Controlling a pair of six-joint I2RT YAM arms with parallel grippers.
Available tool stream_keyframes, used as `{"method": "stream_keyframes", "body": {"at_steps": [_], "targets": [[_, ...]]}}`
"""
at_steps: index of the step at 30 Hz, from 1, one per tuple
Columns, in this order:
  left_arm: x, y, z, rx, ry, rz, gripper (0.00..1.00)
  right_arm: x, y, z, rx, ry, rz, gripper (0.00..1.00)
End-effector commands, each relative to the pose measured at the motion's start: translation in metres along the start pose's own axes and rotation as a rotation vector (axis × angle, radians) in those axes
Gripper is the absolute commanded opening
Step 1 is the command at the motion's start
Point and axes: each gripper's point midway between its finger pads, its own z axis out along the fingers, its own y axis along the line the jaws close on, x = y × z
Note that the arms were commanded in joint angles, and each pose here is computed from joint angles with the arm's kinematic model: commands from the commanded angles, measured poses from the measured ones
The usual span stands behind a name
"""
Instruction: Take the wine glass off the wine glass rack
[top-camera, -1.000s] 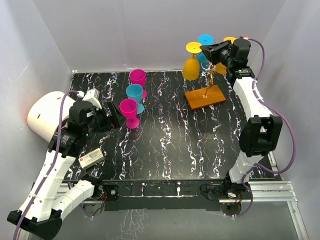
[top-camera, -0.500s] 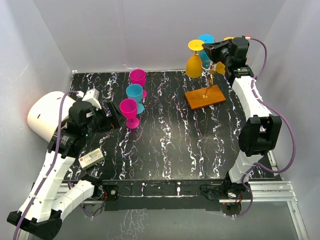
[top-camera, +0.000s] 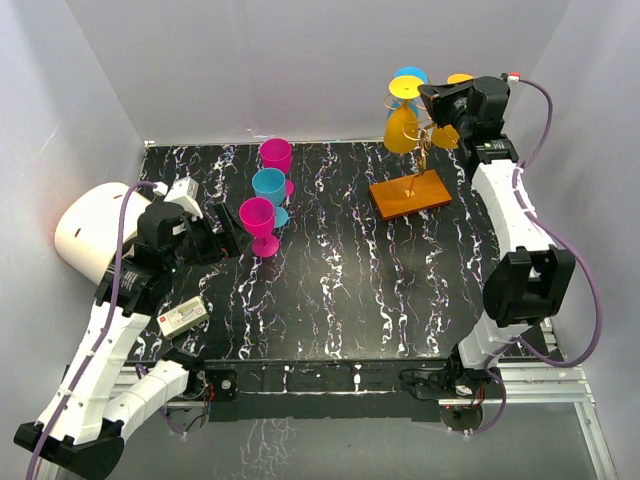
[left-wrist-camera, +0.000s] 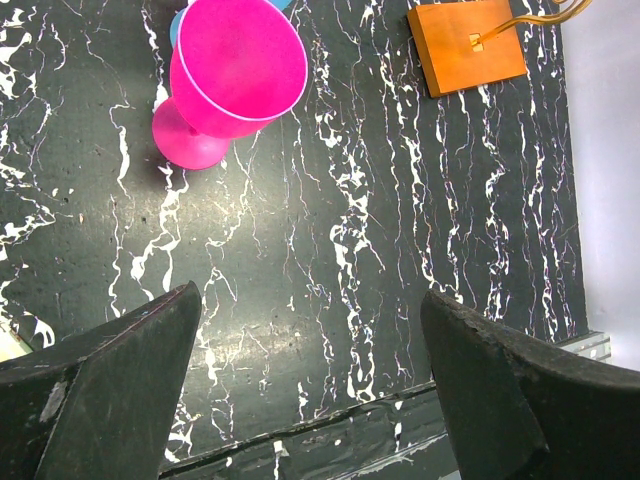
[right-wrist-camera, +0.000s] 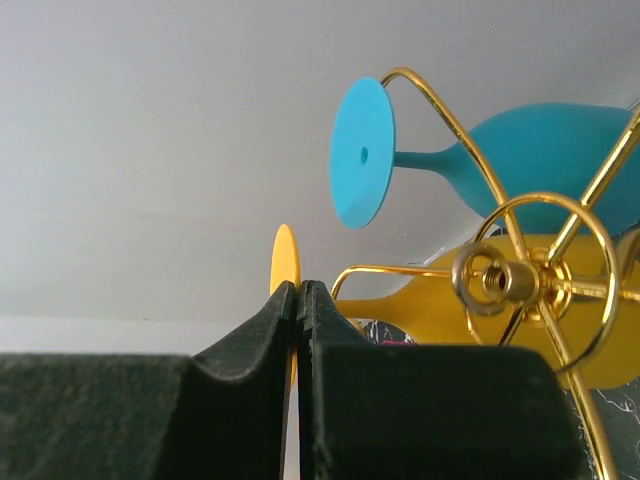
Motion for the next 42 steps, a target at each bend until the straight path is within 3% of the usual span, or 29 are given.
{"method": "stream_keyframes", "body": {"at_steps": [1, 10, 29, 36, 42], "targets": [[-0.003, -0.007, -0.007, 0.031, -0.010, 0.002, 0.90, -0.022, 0.042, -0.035, -0.102, -0.077, -0.022, 0.00], [-0.001, -0.006, -0.011, 0.034, -0.012, 0.000, 0.90, -0.013, 0.038, -0.059, -0.108, -0.043, -0.054, 0.00], [0.001, -0.007, -0.013, 0.043, -0.012, -0.004, 0.90, 0.067, 0.073, -0.066, -0.401, 0.386, -0.331, 0.00], [0.001, -0.006, -0.012, 0.036, -0.011, -0.004, 0.90, 0.168, 0.103, -0.116, -0.756, 0.590, -0.716, 0.00], [-0.004, -0.002, -0.019, 0.011, -0.033, 0.009, 0.90, 0.237, 0.098, -0.200, -1.185, 0.484, -1.276, 0.00]]}}
